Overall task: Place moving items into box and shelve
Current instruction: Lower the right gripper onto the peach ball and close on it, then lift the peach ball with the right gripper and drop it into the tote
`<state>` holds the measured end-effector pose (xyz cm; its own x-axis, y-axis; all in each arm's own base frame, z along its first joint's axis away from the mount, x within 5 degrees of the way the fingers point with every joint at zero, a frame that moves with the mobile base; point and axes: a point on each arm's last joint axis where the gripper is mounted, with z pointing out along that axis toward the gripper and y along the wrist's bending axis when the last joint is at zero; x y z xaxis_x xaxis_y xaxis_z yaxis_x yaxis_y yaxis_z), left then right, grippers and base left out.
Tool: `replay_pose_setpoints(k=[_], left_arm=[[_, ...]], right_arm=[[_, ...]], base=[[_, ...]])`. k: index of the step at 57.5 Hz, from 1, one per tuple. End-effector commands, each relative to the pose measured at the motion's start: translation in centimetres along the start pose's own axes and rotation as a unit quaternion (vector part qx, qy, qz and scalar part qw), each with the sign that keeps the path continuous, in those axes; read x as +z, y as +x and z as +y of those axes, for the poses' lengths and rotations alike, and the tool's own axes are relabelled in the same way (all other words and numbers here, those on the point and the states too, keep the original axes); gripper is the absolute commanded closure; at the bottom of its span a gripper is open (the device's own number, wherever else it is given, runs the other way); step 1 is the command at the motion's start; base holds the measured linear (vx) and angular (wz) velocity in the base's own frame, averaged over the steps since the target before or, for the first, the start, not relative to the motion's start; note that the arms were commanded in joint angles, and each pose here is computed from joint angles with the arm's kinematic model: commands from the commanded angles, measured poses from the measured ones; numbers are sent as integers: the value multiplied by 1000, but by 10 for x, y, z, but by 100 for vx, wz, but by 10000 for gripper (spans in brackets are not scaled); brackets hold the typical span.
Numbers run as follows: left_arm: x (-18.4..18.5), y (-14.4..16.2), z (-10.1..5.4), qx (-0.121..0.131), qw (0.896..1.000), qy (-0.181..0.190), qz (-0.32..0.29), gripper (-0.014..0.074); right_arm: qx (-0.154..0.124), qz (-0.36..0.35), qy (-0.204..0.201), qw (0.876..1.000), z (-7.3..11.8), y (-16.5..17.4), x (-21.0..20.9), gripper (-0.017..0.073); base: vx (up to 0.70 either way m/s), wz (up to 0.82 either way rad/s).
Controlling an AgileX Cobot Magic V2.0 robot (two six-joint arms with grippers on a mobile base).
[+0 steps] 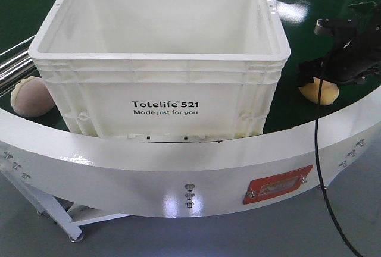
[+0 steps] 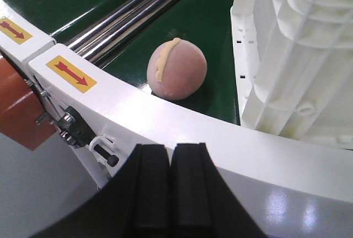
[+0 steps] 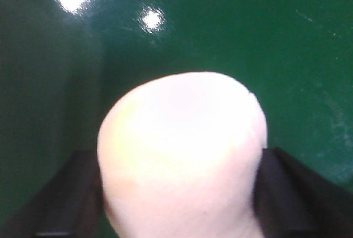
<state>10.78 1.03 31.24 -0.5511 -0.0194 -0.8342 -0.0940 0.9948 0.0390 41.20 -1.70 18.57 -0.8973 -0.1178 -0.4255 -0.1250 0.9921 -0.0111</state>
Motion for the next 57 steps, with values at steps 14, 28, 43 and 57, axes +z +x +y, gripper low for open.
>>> replay_pose_setpoints(k=[14,28,43,57], left_arm=[[-5,-14,0,0,999,4,-45,607],[-5,-14,0,0,999,4,-45,607],[-5,-14,0,0,999,4,-45,607],[-5,-14,0,0,999,4,-45,607]], right_arm=[[-10,-73,10,997,0,-20,-45,280],[-59,-213,37,975,10,-34,-136,279],[-113,-358,24,927,61,-36,-219,279],[-169,-424,-46,889,135,-39,-231,279]], base=[[0,0],[0,0],[0,0],[0,0]])
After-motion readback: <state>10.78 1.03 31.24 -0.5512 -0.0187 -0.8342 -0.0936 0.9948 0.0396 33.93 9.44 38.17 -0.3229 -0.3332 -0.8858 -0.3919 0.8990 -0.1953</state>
